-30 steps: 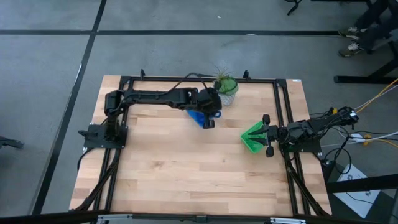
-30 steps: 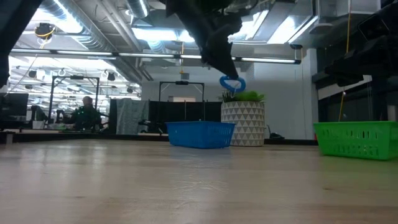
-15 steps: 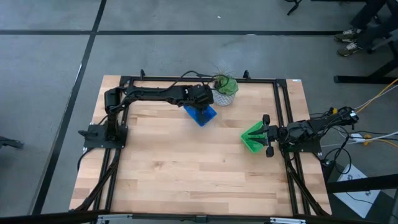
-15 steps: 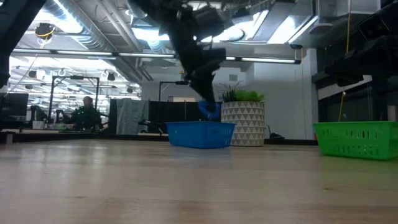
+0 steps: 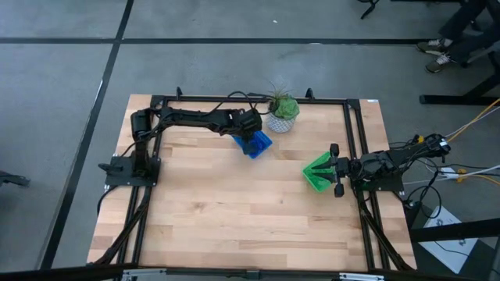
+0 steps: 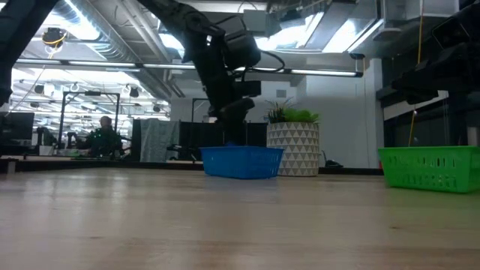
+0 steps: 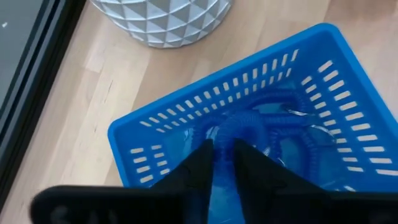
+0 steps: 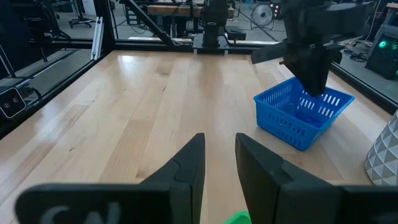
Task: Sort items
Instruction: Put the blue spring keychain into the blue bin, then return to Home Position
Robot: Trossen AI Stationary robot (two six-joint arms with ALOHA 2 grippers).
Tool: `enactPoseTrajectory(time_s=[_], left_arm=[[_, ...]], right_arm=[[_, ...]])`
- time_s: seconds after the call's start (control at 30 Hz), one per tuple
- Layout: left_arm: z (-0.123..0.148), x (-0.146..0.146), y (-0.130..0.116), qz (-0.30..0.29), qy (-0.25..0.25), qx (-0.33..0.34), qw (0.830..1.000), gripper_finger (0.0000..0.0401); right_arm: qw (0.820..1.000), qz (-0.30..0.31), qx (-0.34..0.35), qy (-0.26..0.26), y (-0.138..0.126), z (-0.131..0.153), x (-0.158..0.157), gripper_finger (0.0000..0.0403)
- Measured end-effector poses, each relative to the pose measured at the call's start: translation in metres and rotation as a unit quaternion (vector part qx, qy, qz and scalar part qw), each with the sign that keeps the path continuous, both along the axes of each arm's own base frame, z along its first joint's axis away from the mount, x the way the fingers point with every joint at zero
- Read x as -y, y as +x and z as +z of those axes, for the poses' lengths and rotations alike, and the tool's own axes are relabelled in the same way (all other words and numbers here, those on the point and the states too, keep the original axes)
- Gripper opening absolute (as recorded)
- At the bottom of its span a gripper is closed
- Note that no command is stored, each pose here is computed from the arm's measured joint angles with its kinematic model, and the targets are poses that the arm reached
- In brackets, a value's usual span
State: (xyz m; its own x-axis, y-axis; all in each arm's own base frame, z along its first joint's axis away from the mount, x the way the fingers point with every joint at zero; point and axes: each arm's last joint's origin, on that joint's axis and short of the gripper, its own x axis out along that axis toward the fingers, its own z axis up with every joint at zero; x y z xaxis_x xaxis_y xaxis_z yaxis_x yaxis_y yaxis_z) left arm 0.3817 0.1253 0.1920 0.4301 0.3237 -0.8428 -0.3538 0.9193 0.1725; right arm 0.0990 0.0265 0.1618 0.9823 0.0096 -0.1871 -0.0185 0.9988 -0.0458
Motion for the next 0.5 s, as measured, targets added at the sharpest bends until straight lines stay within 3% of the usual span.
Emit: enactPoseTrajectory(time_s=[0.37, 0.5], left_arm=[[0.000, 0.002, 0.001, 0.012, -0.008, 0.009, 1.000, 0.0134], [0.010, 0.012, 0.001, -0.016, -0.025, 0.024, 0.999, 0.0146]], right_arm=[[1.000, 0.000, 0.000, 0.000, 0.000, 0.000, 0.000, 0.0090], [1.000, 0.000, 0.000, 0.000, 0.000, 0.000, 0.000, 0.0090]])
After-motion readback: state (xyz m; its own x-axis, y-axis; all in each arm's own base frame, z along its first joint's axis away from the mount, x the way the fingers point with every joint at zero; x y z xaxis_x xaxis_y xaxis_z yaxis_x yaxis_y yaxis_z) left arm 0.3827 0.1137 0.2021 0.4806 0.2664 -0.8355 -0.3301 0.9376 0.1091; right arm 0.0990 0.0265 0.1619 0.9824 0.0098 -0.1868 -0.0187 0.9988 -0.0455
